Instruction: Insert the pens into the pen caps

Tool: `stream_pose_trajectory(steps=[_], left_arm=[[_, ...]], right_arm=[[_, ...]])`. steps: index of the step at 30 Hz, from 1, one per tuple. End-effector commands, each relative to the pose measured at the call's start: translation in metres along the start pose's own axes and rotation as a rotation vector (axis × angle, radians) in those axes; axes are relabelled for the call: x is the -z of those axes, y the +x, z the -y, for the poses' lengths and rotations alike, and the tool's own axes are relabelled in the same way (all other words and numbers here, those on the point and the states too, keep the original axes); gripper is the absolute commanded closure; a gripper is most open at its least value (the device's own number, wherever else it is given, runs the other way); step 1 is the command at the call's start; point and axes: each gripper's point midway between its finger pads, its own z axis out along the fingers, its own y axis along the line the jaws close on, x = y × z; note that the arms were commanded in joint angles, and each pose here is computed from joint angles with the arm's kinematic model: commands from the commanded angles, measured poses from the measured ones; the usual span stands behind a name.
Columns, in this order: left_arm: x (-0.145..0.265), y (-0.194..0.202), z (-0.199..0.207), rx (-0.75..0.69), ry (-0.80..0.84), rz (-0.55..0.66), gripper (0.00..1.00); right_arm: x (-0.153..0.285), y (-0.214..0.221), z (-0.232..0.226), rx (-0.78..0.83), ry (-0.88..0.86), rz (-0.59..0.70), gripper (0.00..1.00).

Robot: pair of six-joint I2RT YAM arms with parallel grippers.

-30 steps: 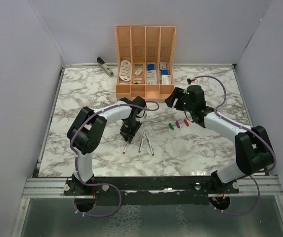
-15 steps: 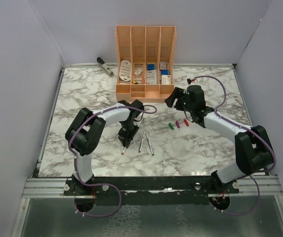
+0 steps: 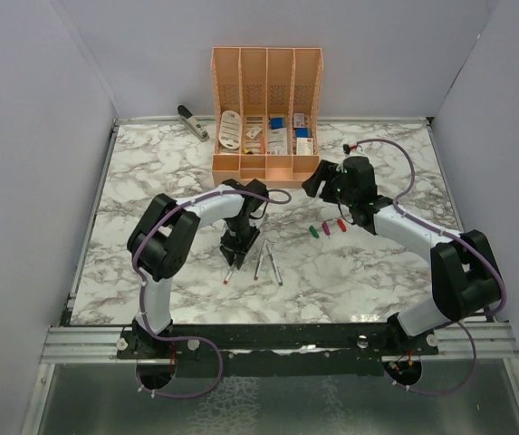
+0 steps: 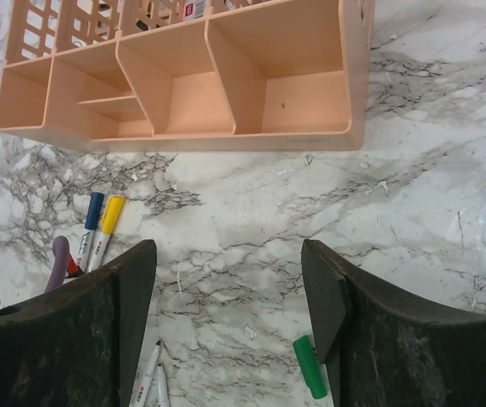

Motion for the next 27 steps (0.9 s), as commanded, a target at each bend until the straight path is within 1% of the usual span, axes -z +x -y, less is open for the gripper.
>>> stream_pose_trajectory(steps=[1, 6, 8, 13, 15, 21, 24, 27], left_arm=[[-0.024, -0.048, -0.003, -0.032, -0.023, 0.143, 0.73], [-0.029, -0.042, -0.004, -0.021, -0.015, 0.123, 0.93], [-0.03, -0.037, -0.005, -0.02, -0.017, 0.113, 1.0], [-0.031, -0.03, -0.006, -0.023, -0.012, 0.104, 1.0], [-0.024, -0.036, -0.006, -0.029, -0.018, 0.131, 1.0], [0.012, -0.068, -0.003, -0.048, -0.026, 0.289, 1.0], [0.032, -0.081, -0.001, -0.062, -0.025, 0.365, 1.0], [0.061, -0.098, 0.002, -0.085, -0.026, 0.46, 1.0]], right_arm=[[-0.003, -0.014, -0.005, 0.014, -0.012, 0.045, 0.31], [-0.004, -0.014, -0.003, 0.014, -0.004, 0.048, 0.31], [-0.004, -0.015, -0.002, 0.014, 0.001, 0.049, 0.31], [-0.005, -0.017, 0.002, 0.017, 0.029, 0.055, 0.31], [-0.006, -0.016, 0.01, 0.022, 0.076, 0.048, 0.31], [-0.004, -0.003, 0.048, 0.096, 0.264, -0.018, 0.32], [0.002, 0.007, 0.06, 0.143, 0.303, -0.048, 0.32], [0.012, 0.02, 0.071, 0.174, 0.327, -0.082, 0.32]])
